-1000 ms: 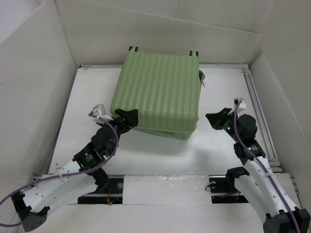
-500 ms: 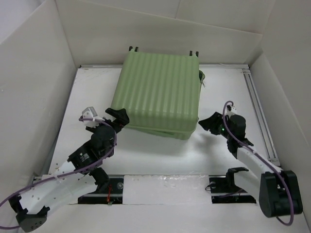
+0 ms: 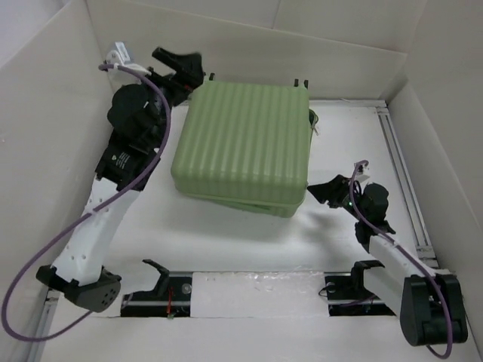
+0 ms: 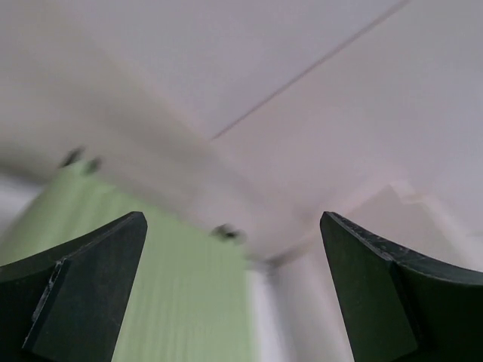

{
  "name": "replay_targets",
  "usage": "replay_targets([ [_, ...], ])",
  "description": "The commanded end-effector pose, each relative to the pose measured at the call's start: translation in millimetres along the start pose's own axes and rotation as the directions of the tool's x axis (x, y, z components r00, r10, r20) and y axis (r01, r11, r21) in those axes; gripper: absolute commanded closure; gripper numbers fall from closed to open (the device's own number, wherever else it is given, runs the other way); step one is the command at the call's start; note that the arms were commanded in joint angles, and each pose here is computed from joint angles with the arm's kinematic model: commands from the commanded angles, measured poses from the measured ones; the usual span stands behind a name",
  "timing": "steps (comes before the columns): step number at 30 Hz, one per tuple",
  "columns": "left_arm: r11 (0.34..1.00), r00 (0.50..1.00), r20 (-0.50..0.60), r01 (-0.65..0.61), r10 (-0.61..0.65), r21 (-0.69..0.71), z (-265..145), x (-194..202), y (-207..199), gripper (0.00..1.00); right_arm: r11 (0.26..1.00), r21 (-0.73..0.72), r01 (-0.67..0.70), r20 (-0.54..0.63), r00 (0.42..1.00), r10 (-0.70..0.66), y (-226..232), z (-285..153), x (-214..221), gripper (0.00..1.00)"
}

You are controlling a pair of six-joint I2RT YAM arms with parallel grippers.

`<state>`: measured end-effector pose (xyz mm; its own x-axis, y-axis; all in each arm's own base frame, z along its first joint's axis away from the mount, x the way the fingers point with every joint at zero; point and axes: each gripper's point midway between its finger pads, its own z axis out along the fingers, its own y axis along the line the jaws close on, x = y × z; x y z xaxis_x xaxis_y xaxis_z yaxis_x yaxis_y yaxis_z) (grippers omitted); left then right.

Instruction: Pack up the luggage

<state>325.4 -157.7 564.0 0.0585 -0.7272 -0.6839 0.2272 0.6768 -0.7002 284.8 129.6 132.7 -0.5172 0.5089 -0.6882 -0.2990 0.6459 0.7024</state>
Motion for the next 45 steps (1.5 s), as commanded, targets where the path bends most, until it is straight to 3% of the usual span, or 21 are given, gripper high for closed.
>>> replay_targets([
  [1,0.993,0.961,-0.275,-0.055,0.024,-0.104,-1.3,84.0,102.6,0.01,0.997,-0.015,0.077,0.061,0.995,-0.076,15.9,-7.8,-23.1,0.36],
  [2,0.993,0.989,-0.146,-0.010,-0.007,-0.114,-27.2,49.1,108.3,0.01,0.997,0.001,0.075,0.070,0.995,-0.075,14.5,-9.4,-24.6,0.33],
  [5,0.979,0.994,-0.088,0.044,-0.062,-0.198,-80.6,66.1,175.8,0.01,0.995,-0.017,0.096,0.097,0.991,-0.094,19.7,-11.8,-28.6,0.30],
  [11,0.878,0.973,-0.213,-0.026,-0.087,-0.477,-120.8,136.8,292.7,0.03,0.998,-0.024,0.060,0.054,0.997,-0.058,13.9,-5.2,-19.6,0.34],
  [14,0.885,0.982,-0.159,0.013,-0.099,-0.465,-131.6,129.8,299.7,0.04,0.997,-0.030,0.064,0.062,0.996,-0.062,15.2,-6.9,-22.1,0.34],
  [18,0.864,0.960,-0.250,-0.018,-0.126,-0.503,-145.4,160.1,322.3,0.31,0.997,-0.038,0.061,0.048,0.997,-0.059,14.7,-5.2,-19.3,0.40],
  [19,0.852,0.942,-0.291,-0.012,-0.166,-0.524,-152.7,185.3,339.2,0.35,0.996,-0.062,0.068,0.058,0.996,-0.064,18.8,-3.7,-22.4,0.42],
  [22,0.841,0.930,-0.303,0.011,-0.208,-0.541,-164.7,209.4,357.2,0.42,0.992,-0.114,0.055,0.043,0.998,-0.050,24.4,1.1,-20.8,0.45],
  [25,0.861,0.941,-0.269,0.042,-0.204,-0.508,-168.3,203.7,351.1,0.44,0.990,-0.128,0.063,0.046,0.997,-0.058,23.0,5.7,-21.5,0.50],
  [29,0.853,0.931,-0.299,0.024,-0.209,-0.522,-179.2,231.3,379.1,0.45,0.992,-0.125,0.028,0.021,0.999,-0.025,16.9,10.8,-15.8,0.50],
  [31,0.880,0.945,-0.245,0.083,-0.219,-0.467,-164.7,212.5,375.2,0.47,0.993,-0.119,0.020,0.013,1.000,-0.019,14.4,11.8,-13.7,0.50],
  [34,0.916,0.927,-0.284,0.124,-0.244,-0.381,-163.1,209.6,370.3,0.51,0.995,-0.091,0.028,0.012,1.000,-0.027,6.9,11.6,-9.8,0.50],
  [39,0.958,0.901,-0.329,0.251,-0.283,-0.139,-154.9,212.2,322.9,0.52,0.998,-0.066,0.021,0.000,1.000,-0.021,-1.4,16.9,-8.6,0.50],
  [43,0.975,0.936,-0.283,0.221,-0.210,0.006,-133.5,168.3,274.6,0.47,0.994,-0.108,0.028,-0.006,1.000,-0.029,0.4,26.0,-11.0,0.50],
  [45,0.979,0.938,-0.288,0.202,-0.192,0.004,-128.5,166.1,274.8,0.47,0.980,-0.190,0.054,0.004,0.999,-0.054,14.8,28.2,-16.8,0.50],
])
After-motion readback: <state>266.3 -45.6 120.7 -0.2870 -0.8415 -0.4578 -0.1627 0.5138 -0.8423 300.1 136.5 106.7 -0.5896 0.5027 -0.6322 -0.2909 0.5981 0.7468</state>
